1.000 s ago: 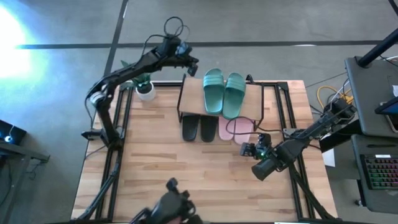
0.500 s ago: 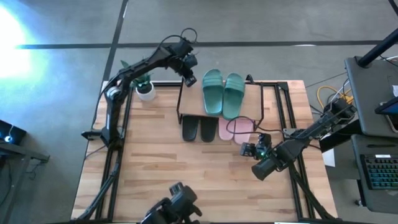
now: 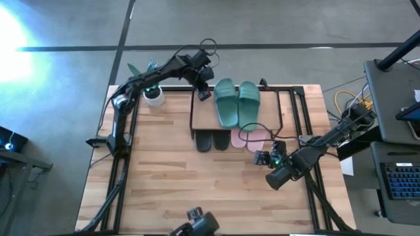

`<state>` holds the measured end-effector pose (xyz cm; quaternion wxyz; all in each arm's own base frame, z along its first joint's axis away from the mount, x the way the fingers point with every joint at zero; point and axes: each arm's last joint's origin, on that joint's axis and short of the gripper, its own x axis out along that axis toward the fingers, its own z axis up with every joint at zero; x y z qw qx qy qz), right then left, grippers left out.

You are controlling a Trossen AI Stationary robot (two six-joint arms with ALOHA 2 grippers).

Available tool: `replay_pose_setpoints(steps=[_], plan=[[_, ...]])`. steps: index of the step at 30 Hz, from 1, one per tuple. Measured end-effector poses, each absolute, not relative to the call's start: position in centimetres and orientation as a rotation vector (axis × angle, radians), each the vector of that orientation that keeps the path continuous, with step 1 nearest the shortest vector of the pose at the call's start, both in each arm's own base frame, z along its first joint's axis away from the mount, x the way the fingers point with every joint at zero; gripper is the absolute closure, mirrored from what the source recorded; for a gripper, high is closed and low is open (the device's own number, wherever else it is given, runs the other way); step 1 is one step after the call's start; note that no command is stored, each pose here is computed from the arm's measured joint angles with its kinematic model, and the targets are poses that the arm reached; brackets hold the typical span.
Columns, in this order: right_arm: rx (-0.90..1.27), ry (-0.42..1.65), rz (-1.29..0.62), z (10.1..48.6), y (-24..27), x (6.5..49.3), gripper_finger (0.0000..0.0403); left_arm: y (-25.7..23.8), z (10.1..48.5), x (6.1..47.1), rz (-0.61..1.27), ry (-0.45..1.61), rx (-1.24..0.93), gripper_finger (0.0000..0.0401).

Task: Pick and place slides into the shelf
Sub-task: Adjust the shelf

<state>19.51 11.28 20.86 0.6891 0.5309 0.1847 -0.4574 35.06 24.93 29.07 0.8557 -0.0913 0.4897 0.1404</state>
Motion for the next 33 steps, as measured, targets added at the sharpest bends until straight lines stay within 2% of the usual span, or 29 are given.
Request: replay_pose_setpoints(steps=[12, 23, 26, 29, 31, 33], plan=[[1.137, 0.432, -1.069, 20.7, 10.9, 19.0, 0.0394, 22.5, 28.4, 34.7, 0.235, 1.205, -0.218, 0.0401], [1.128, 0.481, -1.103, 20.7, 10.8, 18.6, 0.0394, 22.6, 28.6, 33.5, 0.357, 1.312, -0.102, 0.0401], [1.128, 0.492, -1.099, 20.6, 10.9, 18.5, 0.0394, 22.2, 30.3, 32.1, 0.405, 1.282, -0.067, 0.0401], [1.125, 0.493, -1.098, 20.6, 10.9, 18.5, 0.0394, 21.3, 34.0, 30.4, 0.495, 1.099, -0.003, 0.0401], [1.124, 0.493, -1.099, 20.6, 10.9, 18.4, 0.0394, 20.3, 36.5, 28.6, 0.561, 0.954, -0.037, 0.0401], [1.121, 0.494, -1.1, 20.5, 10.9, 18.4, 0.0394, 18.6, 37.0, 26.4, 0.567, 0.858, -0.14, 0.0401]])
